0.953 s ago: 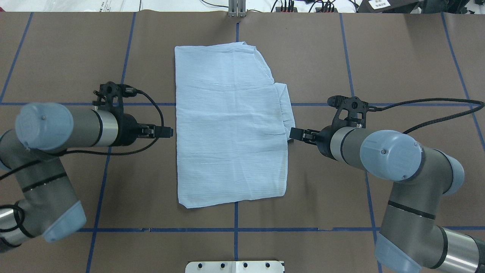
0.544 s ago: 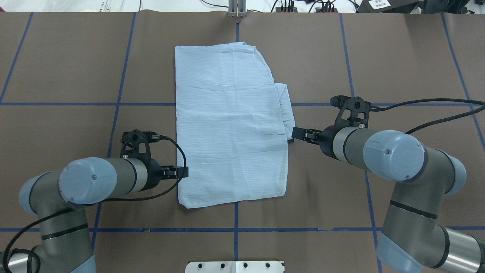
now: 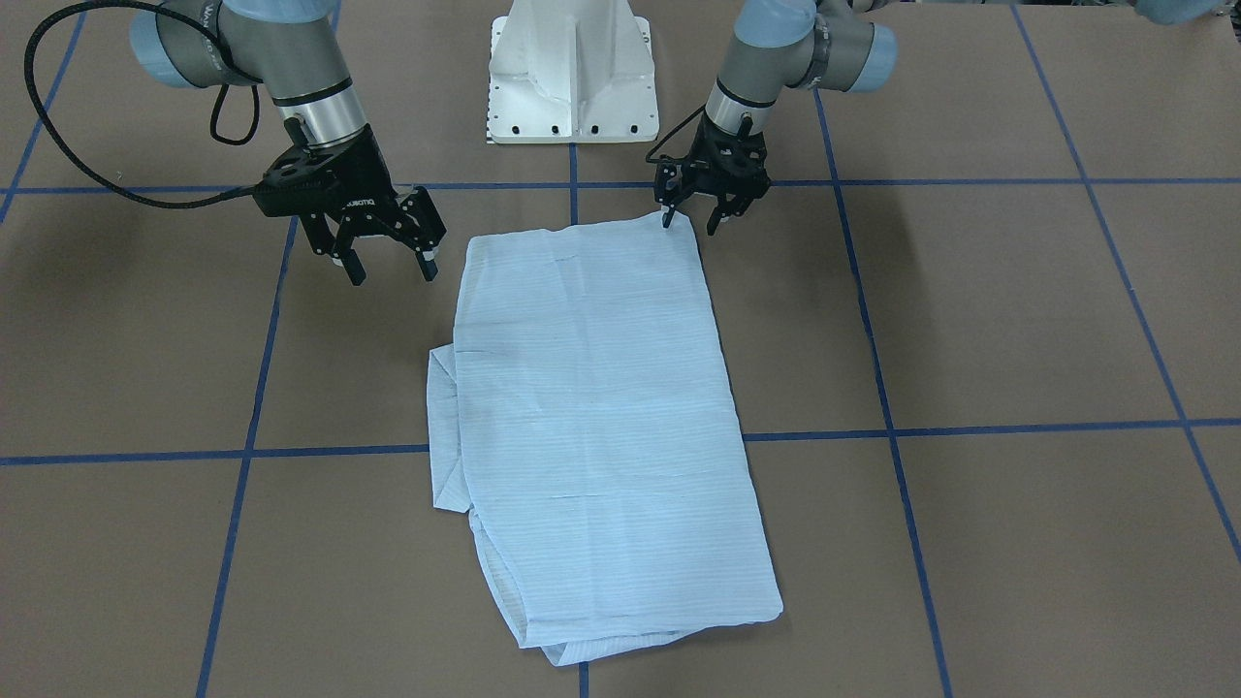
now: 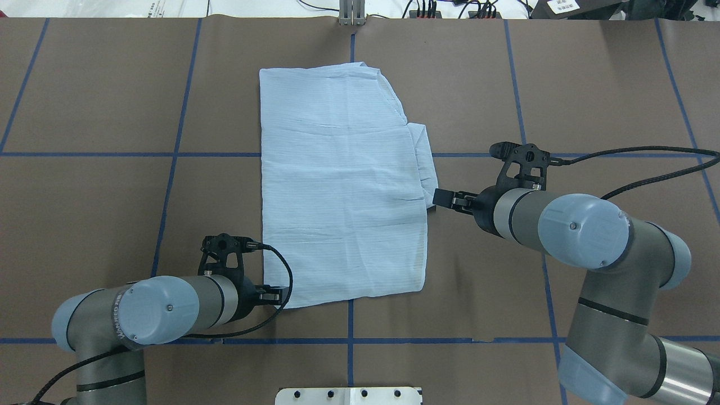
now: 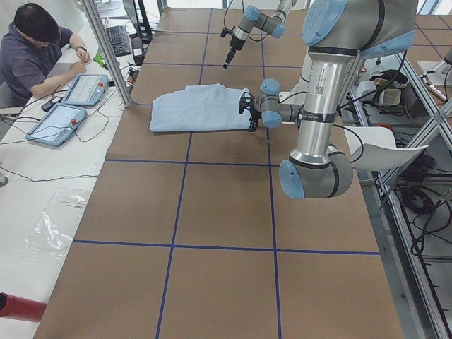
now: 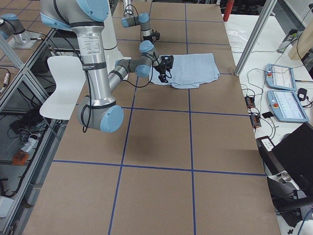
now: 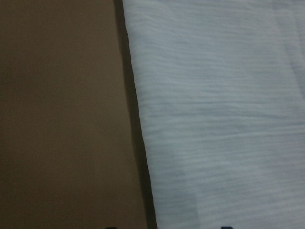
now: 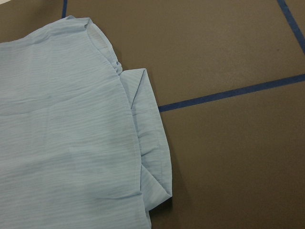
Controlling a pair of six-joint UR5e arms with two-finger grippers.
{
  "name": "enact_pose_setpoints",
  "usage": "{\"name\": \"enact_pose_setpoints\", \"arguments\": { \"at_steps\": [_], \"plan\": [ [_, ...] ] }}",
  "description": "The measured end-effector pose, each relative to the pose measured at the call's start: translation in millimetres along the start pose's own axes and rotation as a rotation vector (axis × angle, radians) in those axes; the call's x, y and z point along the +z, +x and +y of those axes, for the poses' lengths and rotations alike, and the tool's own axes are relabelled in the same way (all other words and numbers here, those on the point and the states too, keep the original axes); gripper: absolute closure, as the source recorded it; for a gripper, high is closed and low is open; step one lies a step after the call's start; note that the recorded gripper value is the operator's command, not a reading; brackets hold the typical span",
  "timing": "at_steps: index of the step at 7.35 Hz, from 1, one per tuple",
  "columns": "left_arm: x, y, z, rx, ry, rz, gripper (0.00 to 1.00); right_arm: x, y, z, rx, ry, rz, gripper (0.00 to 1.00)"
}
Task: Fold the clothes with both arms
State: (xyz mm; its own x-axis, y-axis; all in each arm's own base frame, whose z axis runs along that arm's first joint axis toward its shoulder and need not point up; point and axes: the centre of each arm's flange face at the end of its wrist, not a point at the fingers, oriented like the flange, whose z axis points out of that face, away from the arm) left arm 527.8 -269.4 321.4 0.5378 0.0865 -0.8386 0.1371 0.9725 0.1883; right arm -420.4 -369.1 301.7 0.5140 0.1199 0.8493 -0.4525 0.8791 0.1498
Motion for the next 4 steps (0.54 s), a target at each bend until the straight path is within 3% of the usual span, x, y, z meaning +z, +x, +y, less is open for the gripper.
{"name": "enact_pose_setpoints", "arguments": {
  "at_steps": [1, 4],
  "plan": [
    [0.2, 1.5, 1.0, 0.001, -0.001, 0.002, 0.57, 0.3, 0.2, 0.0, 0.0, 0.001, 0.001, 0.0],
    [-1.5, 13.0, -1.0, 0.0, -0.001, 0.007, 0.66, 2.7, 0.1, 0.8, 0.0, 0.001, 0.004, 0.0]
  ]
}}
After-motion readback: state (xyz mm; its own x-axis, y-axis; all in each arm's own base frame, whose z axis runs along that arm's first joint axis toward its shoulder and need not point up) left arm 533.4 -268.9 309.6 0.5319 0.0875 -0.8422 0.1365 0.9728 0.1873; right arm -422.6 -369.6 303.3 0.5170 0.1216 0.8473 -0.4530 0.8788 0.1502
